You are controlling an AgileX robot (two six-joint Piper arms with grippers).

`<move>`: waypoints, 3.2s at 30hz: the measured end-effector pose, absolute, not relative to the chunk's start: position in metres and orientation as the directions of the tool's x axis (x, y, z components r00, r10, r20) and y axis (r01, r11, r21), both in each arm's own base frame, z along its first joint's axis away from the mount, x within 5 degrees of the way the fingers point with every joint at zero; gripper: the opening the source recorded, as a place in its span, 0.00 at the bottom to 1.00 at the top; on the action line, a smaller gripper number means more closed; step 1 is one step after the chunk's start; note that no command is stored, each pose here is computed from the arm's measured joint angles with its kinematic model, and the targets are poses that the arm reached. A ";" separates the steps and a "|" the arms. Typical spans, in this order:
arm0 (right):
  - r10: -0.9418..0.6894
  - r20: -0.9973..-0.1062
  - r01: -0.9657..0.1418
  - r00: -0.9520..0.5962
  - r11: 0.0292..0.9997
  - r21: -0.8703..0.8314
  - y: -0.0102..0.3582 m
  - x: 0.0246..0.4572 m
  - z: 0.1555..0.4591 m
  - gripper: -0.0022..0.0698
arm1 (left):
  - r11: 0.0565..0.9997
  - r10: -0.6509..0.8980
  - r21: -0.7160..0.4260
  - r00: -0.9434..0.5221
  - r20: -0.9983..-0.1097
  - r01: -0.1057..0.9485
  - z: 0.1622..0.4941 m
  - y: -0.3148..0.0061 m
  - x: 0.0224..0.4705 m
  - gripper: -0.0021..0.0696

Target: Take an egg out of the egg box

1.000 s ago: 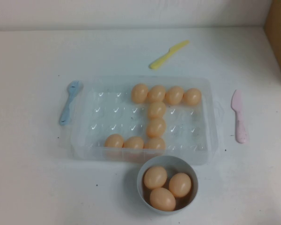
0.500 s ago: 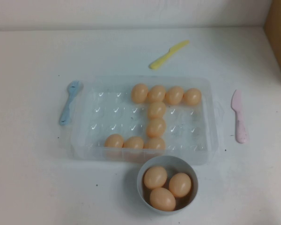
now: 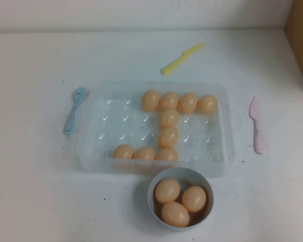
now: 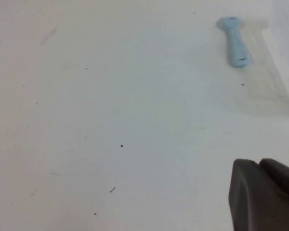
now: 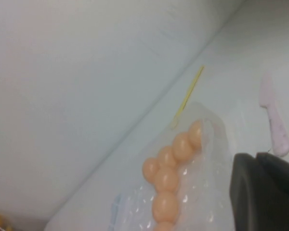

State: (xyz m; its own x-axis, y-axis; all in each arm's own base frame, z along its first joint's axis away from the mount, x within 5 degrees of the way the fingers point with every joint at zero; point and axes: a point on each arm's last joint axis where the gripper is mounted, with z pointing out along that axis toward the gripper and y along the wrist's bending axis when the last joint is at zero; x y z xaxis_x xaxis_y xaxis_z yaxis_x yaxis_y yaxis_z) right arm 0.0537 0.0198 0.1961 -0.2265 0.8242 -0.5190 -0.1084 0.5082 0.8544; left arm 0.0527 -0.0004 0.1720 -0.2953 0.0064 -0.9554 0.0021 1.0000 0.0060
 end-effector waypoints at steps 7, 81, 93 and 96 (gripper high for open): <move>0.806 -0.560 -0.126 -0.191 0.546 0.828 0.018 0.054 0.198 0.01 | 1.000 0.006 0.006 -0.295 -0.955 0.002 0.172 0.000 0.053 0.02; -0.783 -0.417 -0.821 -0.462 0.555 -0.132 0.199 0.414 0.273 0.55 | 1.000 0.008 0.008 -0.295 -0.955 0.002 0.172 0.000 0.053 0.02; -0.803 -0.378 -0.821 -0.460 0.547 -0.162 0.200 0.425 0.249 0.55 | 1.000 0.008 0.008 -0.295 -0.955 0.002 0.172 0.000 0.053 0.02; -0.804 -0.377 -0.821 -0.460 0.547 -0.165 0.200 0.427 0.245 0.55 | 1.000 0.008 0.008 -0.295 -0.955 0.002 0.172 0.000 0.053 0.02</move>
State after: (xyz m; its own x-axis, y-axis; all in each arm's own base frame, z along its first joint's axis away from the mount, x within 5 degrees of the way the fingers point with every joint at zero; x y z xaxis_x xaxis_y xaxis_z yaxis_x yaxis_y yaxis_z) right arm 0.4268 0.2002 0.2452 -0.4600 -0.8038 -0.3772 -0.8208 0.5470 -0.1647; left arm 0.0527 -0.0004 0.1720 -0.2953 0.0079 -0.9554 0.0018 1.0000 0.0078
